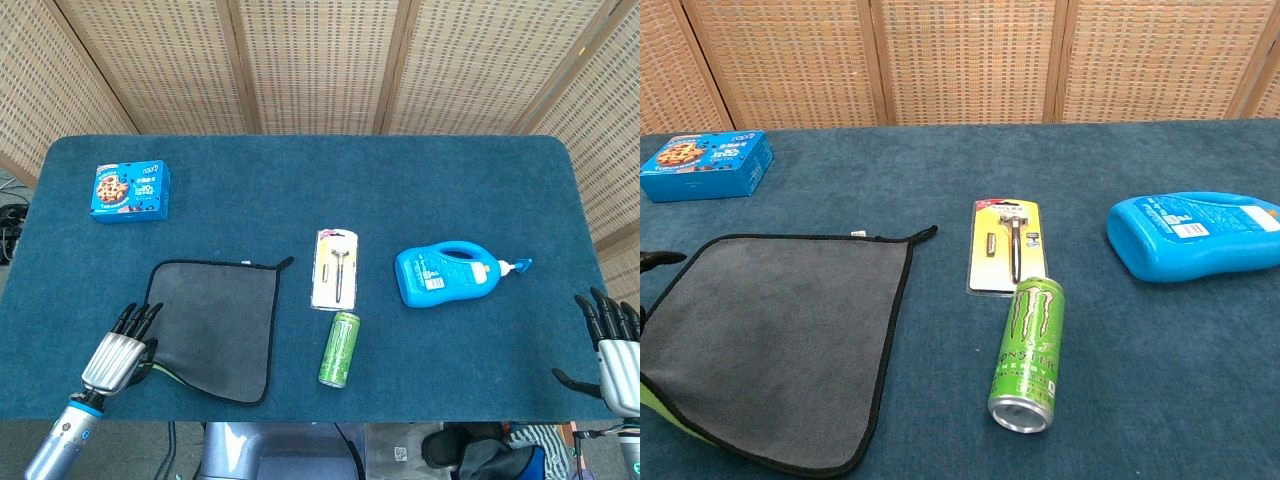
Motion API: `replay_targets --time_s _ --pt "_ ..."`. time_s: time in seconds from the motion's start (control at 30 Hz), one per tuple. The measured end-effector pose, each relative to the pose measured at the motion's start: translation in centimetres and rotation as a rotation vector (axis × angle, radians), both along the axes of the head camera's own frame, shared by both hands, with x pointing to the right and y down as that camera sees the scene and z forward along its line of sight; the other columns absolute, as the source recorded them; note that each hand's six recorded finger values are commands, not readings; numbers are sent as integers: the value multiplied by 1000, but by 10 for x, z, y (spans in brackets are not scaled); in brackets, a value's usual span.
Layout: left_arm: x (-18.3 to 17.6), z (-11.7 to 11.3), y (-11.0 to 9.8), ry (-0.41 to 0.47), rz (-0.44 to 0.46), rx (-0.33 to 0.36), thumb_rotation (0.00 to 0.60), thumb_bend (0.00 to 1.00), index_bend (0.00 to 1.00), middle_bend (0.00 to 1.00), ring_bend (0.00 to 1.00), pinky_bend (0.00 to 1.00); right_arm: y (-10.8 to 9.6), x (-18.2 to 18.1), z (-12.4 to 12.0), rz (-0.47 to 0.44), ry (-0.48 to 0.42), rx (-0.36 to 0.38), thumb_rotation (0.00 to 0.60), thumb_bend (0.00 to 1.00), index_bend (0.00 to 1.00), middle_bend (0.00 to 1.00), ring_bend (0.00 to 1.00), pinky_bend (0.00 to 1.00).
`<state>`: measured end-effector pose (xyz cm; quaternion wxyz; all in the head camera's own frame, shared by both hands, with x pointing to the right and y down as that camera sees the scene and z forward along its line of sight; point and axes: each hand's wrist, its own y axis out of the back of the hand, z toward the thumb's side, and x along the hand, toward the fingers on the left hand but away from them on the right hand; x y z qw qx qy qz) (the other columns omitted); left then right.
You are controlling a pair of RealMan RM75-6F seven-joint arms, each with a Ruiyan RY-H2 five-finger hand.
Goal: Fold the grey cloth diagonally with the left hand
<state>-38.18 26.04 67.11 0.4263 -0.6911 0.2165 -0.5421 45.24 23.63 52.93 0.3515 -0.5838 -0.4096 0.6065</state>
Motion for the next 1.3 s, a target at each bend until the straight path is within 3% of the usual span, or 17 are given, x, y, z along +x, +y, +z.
replay_targets --time_s 0.3,0.57,1.0,1.3 --pt "15 -14 -49 12 34 99 600 367 627 0 0 0 0 0 1 1 0 -2 600 0 0 0 0 0" --pt "54 -8 -96 6 139 140 600 367 627 0 0 0 -1 4 3 12 -2 -9 600 0 0 0 0 0" --pt "114 17 -115 -11 263 137 600 367 627 0 0 0 -2 12 3 41 -16 -8 600 0 0 0 0 0" --pt "135 24 -138 -33 283 164 600 367 627 0 0 0 -3 16 4 51 -20 -8 600 0 0 0 0 0"
